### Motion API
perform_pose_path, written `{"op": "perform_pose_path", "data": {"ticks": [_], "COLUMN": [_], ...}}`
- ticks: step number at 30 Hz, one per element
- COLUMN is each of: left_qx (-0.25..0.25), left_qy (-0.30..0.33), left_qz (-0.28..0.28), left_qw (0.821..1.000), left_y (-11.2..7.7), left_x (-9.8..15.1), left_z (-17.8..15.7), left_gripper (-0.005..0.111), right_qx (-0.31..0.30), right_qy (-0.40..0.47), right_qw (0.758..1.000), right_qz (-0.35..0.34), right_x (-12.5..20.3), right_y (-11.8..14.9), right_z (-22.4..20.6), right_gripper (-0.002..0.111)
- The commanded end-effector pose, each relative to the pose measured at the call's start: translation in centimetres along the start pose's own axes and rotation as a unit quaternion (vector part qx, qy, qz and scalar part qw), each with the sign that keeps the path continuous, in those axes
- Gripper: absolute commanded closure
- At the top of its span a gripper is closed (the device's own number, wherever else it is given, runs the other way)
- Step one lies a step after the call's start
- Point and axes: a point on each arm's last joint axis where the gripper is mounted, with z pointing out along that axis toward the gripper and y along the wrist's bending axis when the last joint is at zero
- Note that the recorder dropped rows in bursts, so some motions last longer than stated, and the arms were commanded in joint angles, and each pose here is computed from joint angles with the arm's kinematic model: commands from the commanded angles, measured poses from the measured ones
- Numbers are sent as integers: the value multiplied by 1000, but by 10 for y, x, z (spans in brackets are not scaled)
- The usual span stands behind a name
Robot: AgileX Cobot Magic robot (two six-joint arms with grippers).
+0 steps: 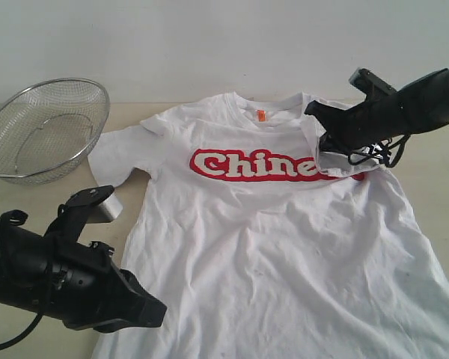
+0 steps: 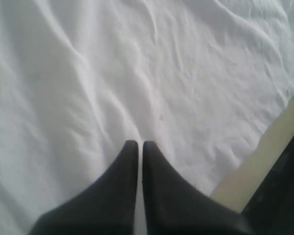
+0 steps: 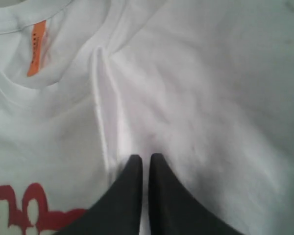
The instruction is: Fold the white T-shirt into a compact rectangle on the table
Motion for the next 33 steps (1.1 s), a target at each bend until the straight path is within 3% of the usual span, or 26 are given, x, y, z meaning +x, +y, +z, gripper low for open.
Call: {"op": "perform_pose_path", "data": {"ticks": [1,10,15,26,33], "left_qx": [3,3,4,2,2], "left_qy": [-7,-7,-6,-8,-8], "left_qz": [5,13,13,11,11], "left_qw": [1000,1000,1000,1000,1000], "left_y": [-2,-2,-3,-2,-2], "left_x": [-2,-2,-2,-2,-2], "left_z": [-1,-1,-1,-1,-1], "left_gripper": [102,102,102,102,102], "right_qx": [8,-2,-21,9,29], "right_qy": [-24,-16,-33,-61,-61], "right_qw": [1000,1000,999,998,997], "right_qz": [-4,-1,-12,-7,-36], "right_x": [-2,-1,-25,-58,-59], "right_y": [7,10,9,-33,-39], "right_z": [3,2,-10,-31,-32], "right_gripper": [107,107,107,107,107]}}
